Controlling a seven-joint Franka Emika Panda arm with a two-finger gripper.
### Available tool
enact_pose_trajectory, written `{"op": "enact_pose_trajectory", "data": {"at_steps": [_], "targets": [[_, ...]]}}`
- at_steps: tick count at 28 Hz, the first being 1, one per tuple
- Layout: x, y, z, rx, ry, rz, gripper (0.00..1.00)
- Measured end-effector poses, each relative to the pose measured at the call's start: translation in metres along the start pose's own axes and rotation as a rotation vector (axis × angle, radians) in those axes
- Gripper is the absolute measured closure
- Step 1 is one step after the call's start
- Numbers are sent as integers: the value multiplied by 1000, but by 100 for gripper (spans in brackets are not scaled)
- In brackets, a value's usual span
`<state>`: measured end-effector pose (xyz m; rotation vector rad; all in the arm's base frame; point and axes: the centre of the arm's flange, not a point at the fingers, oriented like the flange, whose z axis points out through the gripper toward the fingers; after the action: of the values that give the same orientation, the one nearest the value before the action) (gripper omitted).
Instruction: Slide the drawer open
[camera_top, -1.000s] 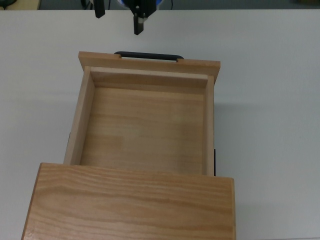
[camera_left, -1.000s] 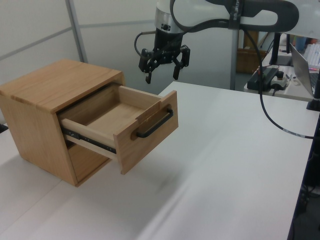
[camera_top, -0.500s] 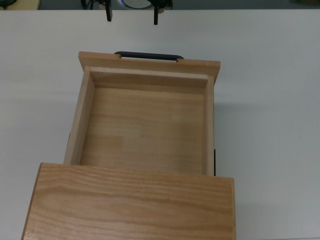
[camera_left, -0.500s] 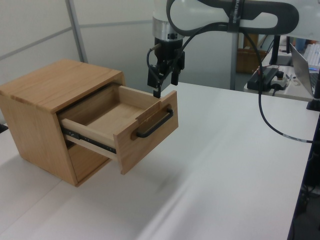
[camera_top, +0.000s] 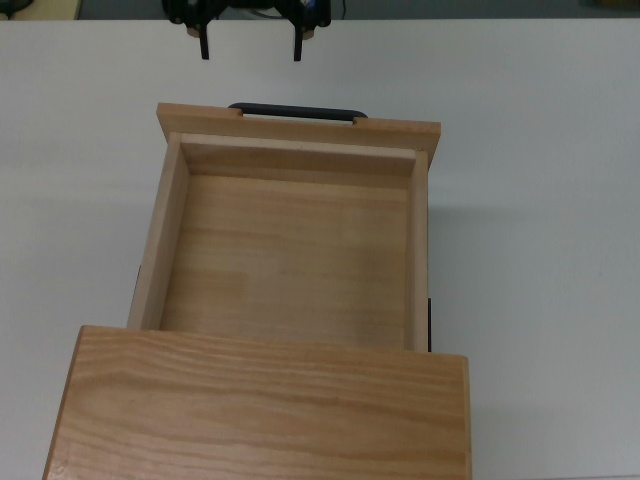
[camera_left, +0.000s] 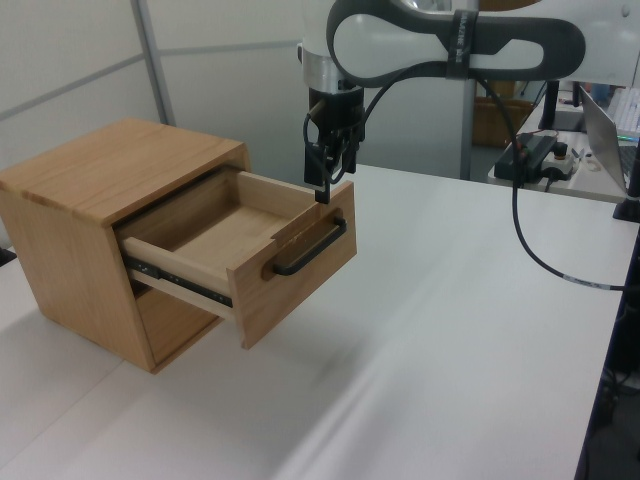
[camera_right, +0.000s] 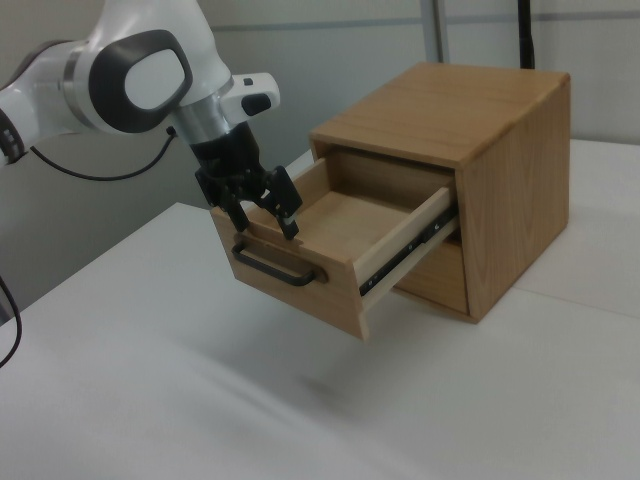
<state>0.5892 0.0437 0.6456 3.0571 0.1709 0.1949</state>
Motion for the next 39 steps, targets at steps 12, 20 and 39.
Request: {"op": "enact_pose_trajectory", "data": {"at_steps": [12, 20, 39], "targets": [[1, 0, 2, 1, -4, -3, 0], [1, 0, -1, 0, 2, -47, 0], [-2, 34, 3, -9, -6, -3, 0]]}}
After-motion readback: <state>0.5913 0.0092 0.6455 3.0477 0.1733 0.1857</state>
